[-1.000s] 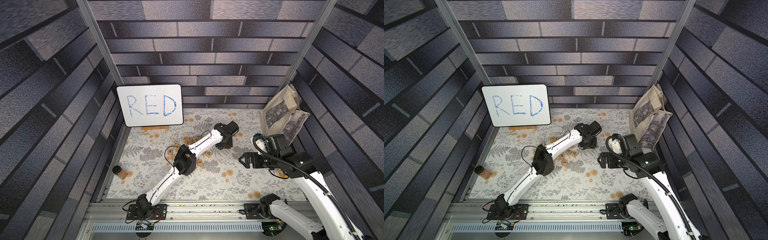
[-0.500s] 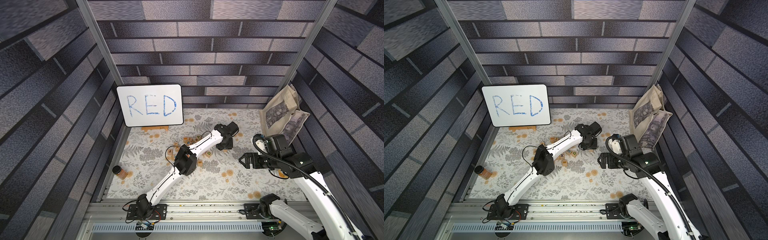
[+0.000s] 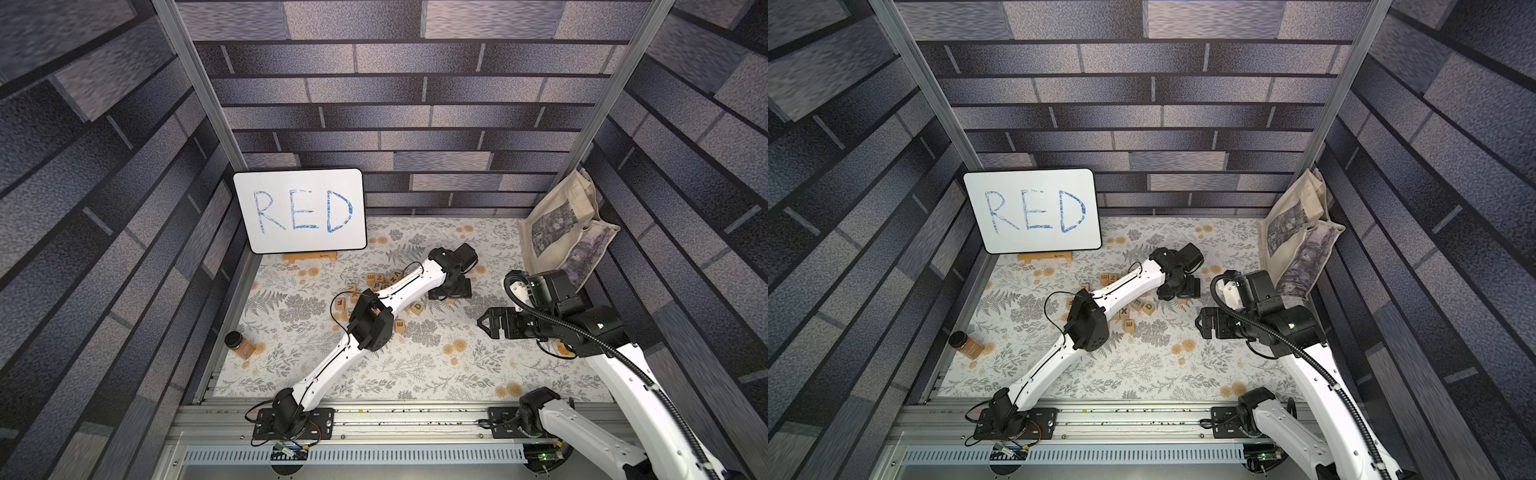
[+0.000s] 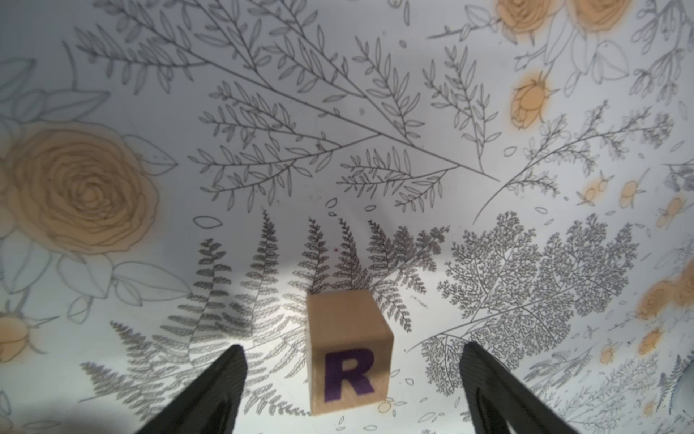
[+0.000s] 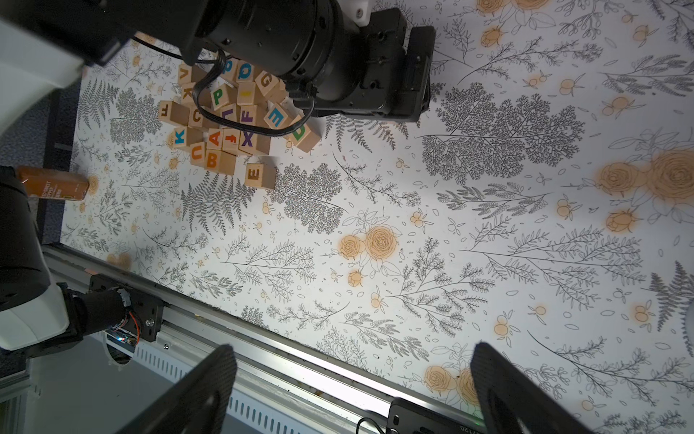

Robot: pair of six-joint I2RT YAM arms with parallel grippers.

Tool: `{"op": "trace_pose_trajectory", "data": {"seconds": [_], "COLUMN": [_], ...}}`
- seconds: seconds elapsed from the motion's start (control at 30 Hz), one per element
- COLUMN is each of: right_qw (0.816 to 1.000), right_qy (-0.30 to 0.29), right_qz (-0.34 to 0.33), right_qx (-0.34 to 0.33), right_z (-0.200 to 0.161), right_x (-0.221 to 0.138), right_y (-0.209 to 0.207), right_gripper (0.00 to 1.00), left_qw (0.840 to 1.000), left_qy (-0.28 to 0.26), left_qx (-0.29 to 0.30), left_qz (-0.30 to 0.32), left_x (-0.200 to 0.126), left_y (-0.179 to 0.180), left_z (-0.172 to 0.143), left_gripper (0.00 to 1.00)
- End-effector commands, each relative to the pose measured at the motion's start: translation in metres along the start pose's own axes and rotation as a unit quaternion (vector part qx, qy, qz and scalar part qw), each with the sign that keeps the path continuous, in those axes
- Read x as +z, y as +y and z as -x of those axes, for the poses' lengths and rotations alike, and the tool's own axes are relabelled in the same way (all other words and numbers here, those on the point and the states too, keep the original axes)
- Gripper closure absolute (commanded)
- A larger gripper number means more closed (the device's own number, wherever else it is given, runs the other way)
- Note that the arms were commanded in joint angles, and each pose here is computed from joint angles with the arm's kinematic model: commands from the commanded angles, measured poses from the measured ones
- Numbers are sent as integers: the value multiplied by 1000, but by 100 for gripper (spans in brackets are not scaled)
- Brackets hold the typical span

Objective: Assemble the uppercase word "red" with letter blocks
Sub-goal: Place the letter block at the center of the board, then pick up the letter block from the center of the board.

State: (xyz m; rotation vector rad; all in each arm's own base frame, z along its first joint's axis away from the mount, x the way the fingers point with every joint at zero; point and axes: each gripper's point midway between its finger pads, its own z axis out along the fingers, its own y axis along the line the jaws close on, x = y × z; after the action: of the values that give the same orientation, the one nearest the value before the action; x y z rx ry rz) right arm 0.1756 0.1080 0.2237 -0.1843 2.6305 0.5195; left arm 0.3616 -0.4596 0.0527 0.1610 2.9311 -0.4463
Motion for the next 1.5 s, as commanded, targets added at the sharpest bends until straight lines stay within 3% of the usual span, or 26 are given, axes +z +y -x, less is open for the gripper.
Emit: {"op": "trace_pose_trajectory", "data": {"seconds": [0.0,0.77,1.47], "right_qw": [1000,994,987], "right_qy": [-2,3,18], "right_qz": [9,76,120], "right_qx": [12,77,101], "right_z": [2,9,19], "right_x": [3,33,59], "right_y": [2,19,36], "right_gripper": [0,0,0], "left_qw": [999,995,986], "left_qy": [-40,-99,-136], "left_qx": [11,-1,-95], "left_qz": [-23,-14,-4], "left_x": [-63,-163,-203], "left_y": [-14,17,127], "left_z": [13,13,-70], "left_gripper": [0,0,0]}}
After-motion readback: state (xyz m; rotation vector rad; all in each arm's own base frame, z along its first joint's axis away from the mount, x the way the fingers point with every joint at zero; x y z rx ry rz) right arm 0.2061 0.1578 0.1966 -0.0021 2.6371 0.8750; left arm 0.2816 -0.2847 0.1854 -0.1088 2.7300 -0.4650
